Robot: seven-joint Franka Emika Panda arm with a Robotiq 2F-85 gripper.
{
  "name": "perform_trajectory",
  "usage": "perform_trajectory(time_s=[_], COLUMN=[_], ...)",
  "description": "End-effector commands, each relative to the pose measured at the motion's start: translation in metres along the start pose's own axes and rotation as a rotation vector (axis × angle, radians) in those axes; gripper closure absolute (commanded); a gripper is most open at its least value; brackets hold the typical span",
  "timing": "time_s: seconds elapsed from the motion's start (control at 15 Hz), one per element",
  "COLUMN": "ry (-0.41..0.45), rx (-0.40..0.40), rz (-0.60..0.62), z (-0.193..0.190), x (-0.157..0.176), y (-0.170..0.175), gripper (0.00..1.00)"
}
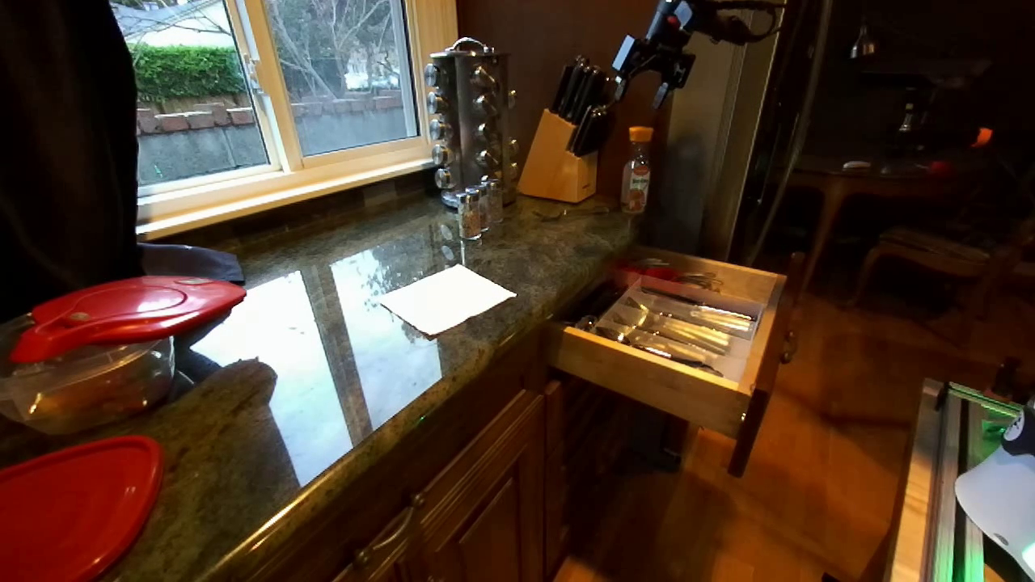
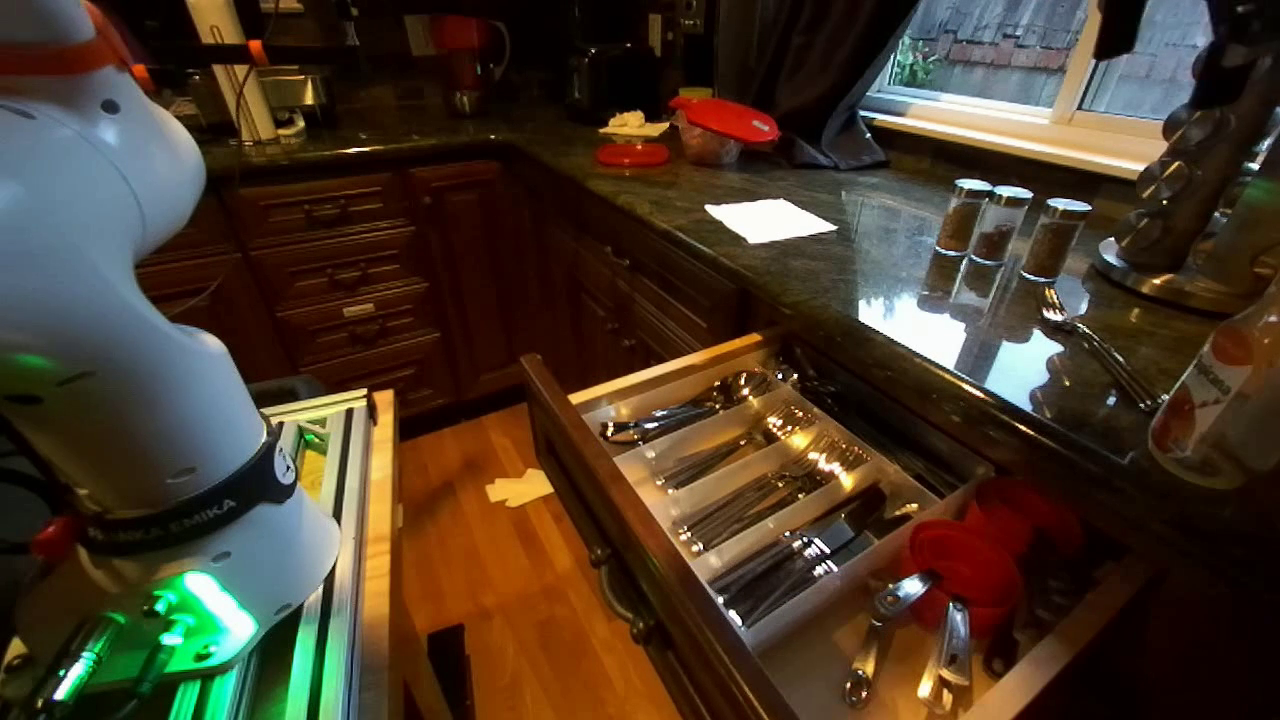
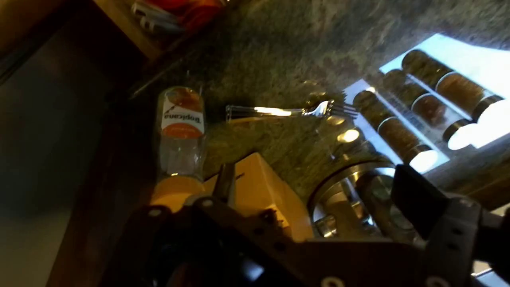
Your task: Move the bottle to the left
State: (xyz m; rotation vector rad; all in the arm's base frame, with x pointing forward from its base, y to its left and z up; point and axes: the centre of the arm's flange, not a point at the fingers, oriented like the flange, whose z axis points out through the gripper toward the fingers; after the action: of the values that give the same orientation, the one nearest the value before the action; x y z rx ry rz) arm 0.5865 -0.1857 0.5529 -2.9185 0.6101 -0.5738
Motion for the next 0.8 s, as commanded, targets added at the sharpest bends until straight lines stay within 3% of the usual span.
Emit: perform_trajectory(time_s=[0.0,0.73], ry=[0.064,0.156], rx=[-0.083,-0.201], rz=[0.079,0.171], z=[0.030,0.074], x=[0.022,0.043], y=[0.015,0.042], gripper=[0.00,0.00])
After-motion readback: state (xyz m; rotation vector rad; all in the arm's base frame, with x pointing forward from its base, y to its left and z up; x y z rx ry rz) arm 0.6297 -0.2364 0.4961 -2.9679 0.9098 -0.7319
